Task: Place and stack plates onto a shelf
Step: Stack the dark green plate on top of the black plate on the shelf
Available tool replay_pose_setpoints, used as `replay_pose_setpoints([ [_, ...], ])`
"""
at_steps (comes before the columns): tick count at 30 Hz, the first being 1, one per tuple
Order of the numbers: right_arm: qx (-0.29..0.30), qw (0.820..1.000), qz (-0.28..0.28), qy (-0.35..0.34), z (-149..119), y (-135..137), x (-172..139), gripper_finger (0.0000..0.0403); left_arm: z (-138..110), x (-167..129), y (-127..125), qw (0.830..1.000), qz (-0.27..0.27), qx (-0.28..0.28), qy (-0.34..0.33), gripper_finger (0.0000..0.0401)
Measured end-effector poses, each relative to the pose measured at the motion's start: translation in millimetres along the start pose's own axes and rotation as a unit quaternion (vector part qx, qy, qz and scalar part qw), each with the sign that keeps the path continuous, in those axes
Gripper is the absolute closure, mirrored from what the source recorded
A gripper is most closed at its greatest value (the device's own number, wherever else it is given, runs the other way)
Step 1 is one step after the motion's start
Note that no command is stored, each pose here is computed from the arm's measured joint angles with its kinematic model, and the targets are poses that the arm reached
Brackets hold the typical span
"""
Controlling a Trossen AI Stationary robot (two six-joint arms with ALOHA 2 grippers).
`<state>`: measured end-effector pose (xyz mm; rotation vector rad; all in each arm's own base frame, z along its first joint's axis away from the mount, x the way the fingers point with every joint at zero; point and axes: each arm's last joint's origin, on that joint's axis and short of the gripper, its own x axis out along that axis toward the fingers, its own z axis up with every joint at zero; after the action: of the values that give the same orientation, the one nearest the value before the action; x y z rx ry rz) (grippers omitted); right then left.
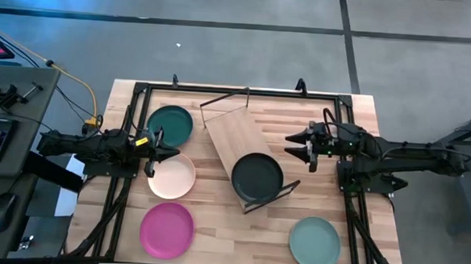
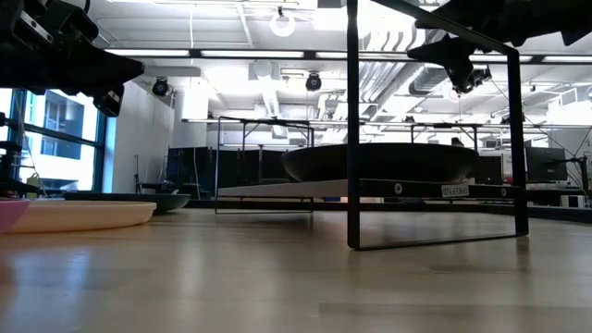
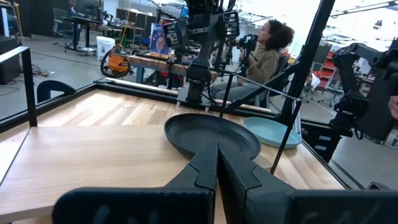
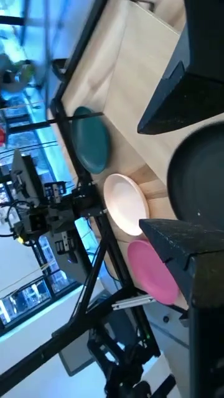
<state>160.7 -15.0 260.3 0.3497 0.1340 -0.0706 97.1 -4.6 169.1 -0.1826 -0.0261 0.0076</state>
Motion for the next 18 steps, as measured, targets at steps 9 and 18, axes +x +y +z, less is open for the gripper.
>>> replay_pose_setpoints([
  [9,0.045,0.998,0.011,-0.028,5.7,2.1,-1.3,0.0187,0.2,0.0,0.0,1.000,0.000,0.000,0.000,0.0401],
  [18,0.084,0.992,0.037,-0.082,16.4,5.9,-2.6,0.0187,0.2,0.0,0.0,1.000,0.000,0.000,0.000,0.0401],
])
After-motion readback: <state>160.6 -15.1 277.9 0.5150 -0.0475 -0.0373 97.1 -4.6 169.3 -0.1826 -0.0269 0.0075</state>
